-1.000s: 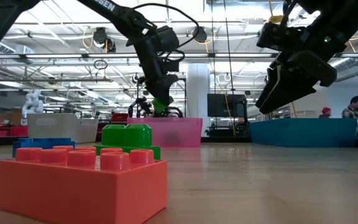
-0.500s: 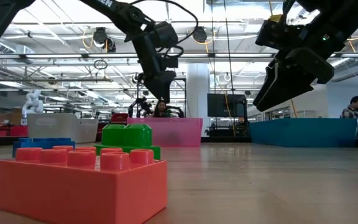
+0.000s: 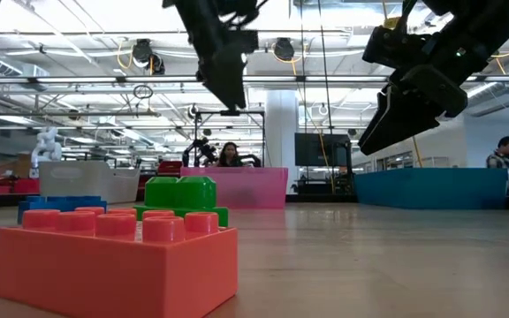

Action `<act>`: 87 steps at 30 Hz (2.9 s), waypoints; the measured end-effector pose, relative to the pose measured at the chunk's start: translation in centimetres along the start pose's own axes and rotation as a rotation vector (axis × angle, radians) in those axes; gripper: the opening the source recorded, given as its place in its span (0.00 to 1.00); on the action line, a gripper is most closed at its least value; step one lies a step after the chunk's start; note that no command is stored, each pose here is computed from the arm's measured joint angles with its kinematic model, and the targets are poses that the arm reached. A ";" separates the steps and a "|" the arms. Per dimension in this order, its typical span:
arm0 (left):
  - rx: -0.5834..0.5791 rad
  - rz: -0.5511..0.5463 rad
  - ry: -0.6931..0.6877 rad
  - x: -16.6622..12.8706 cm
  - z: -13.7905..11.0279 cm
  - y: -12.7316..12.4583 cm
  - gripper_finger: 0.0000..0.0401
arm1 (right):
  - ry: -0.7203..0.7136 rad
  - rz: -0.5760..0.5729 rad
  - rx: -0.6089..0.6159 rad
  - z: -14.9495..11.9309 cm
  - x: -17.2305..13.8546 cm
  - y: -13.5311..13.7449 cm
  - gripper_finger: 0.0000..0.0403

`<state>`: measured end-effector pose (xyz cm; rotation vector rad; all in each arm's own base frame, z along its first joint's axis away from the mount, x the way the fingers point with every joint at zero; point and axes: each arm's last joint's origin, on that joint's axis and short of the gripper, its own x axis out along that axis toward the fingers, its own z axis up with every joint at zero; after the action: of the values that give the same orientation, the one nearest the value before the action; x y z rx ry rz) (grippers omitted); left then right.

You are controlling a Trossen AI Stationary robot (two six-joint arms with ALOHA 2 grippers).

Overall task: Sort & place blocks by color
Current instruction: Put the blue game piece into the blue bin

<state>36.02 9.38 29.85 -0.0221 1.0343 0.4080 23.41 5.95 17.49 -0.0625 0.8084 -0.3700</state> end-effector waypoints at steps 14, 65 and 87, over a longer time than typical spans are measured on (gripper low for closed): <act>0.046 -0.194 -0.288 -1.7 -4.7 -7.5 0.54 | 0.006 0.017 -0.032 -0.5 -0.5 0.8 0.74; -0.300 -0.353 0.138 -3.7 -23.1 -12.2 0.43 | -0.104 0.074 -0.070 4.9 -1.1 -2.7 0.74; -0.390 -0.477 0.322 -2.5 -22.9 -12.8 0.66 | -0.070 0.061 -0.191 1.6 0.5 -2.8 0.74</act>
<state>20.23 -8.05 17.84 -0.6899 1.2086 0.1645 24.05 3.07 18.84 -0.2278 0.7729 -0.2311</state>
